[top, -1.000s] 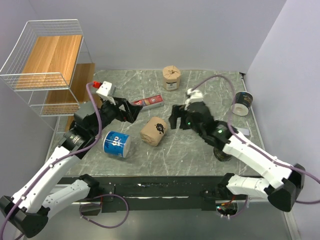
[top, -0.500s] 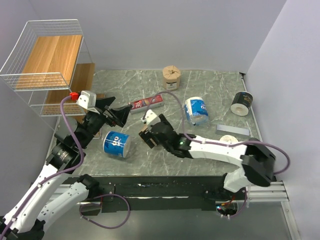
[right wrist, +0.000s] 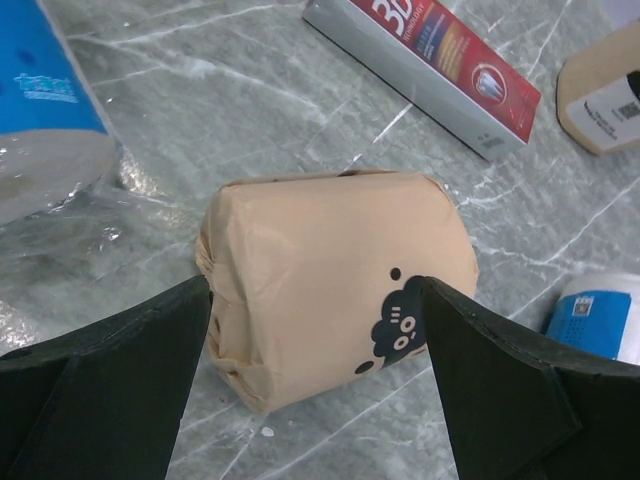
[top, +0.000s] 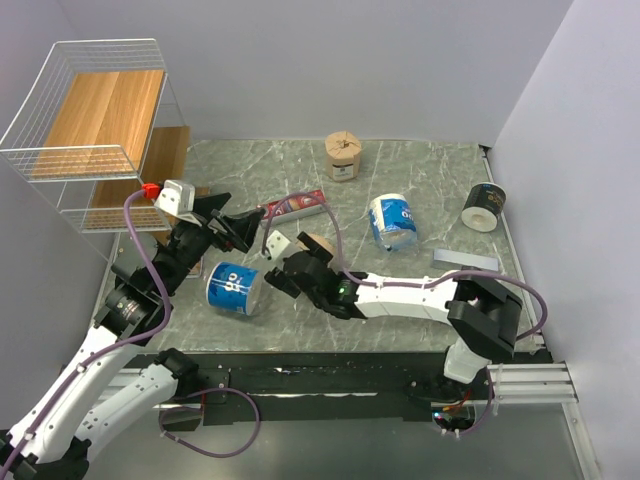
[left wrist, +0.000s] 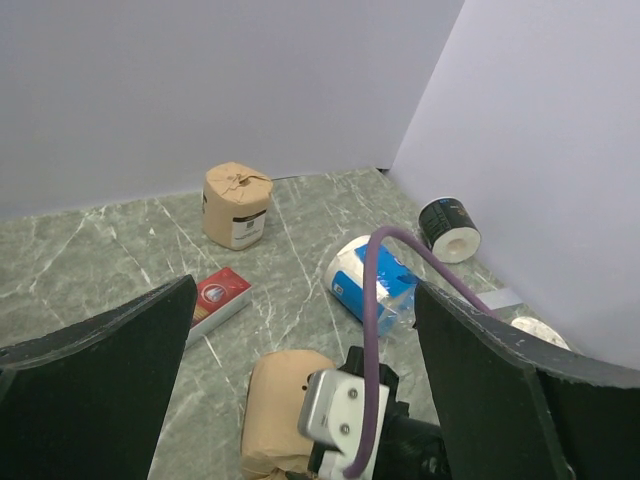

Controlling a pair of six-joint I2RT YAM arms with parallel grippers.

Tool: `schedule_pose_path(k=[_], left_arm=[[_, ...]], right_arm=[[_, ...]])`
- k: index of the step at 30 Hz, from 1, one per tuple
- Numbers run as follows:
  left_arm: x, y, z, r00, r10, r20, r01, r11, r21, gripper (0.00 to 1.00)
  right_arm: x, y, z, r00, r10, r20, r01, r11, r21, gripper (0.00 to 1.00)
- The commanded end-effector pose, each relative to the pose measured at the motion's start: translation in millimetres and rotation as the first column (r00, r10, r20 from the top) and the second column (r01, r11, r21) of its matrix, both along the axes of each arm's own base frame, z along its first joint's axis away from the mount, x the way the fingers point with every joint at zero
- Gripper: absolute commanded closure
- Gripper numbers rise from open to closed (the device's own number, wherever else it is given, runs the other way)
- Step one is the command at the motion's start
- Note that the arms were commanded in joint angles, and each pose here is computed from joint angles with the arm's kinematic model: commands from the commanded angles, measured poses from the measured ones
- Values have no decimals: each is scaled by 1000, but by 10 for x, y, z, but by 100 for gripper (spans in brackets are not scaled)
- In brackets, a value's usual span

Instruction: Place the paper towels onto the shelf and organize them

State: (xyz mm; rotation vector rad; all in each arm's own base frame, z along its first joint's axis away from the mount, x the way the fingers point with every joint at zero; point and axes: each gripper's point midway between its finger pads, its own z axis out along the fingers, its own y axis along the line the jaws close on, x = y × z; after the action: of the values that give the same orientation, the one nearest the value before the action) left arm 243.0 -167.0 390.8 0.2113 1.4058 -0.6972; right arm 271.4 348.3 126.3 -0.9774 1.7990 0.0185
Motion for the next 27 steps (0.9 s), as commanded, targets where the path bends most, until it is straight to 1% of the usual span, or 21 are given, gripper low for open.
schedule_pose_path(k=[1, 5, 9, 15, 21, 25, 27], left_arm=[[8, 7, 82, 999, 8, 38, -7, 1000, -4, 3], [4, 6, 83, 999, 6, 40, -6, 1000, -5, 4], [15, -4, 77, 999, 6, 36, -6, 1000, -5, 3], [23, -11, 71, 999, 4, 33, -4, 1000, -1, 4], [28, -9, 61, 999, 6, 31, -6, 1000, -1, 3], [32, -10, 60, 1000, 7, 30, -7, 1000, -3, 4], [35, -16, 62, 1000, 6, 30, -6, 1000, -1, 4]], right_arm=[[26, 90, 137, 996, 11, 86, -12, 1000, 6, 8], [121, -9, 32, 990, -36, 139, 46, 997, -66, 8], [164, -38, -121, 987, -34, 158, 56, 989, -137, 9], [135, 5, -260, 988, -1, 153, 27, 985, -170, 9], [230, -97, -302, 974, -45, 223, 98, 968, -232, 9], [298, -133, -301, 959, -63, 275, 138, 954, -265, 11], [318, -169, -308, 955, -78, 285, 158, 950, -268, 14]])
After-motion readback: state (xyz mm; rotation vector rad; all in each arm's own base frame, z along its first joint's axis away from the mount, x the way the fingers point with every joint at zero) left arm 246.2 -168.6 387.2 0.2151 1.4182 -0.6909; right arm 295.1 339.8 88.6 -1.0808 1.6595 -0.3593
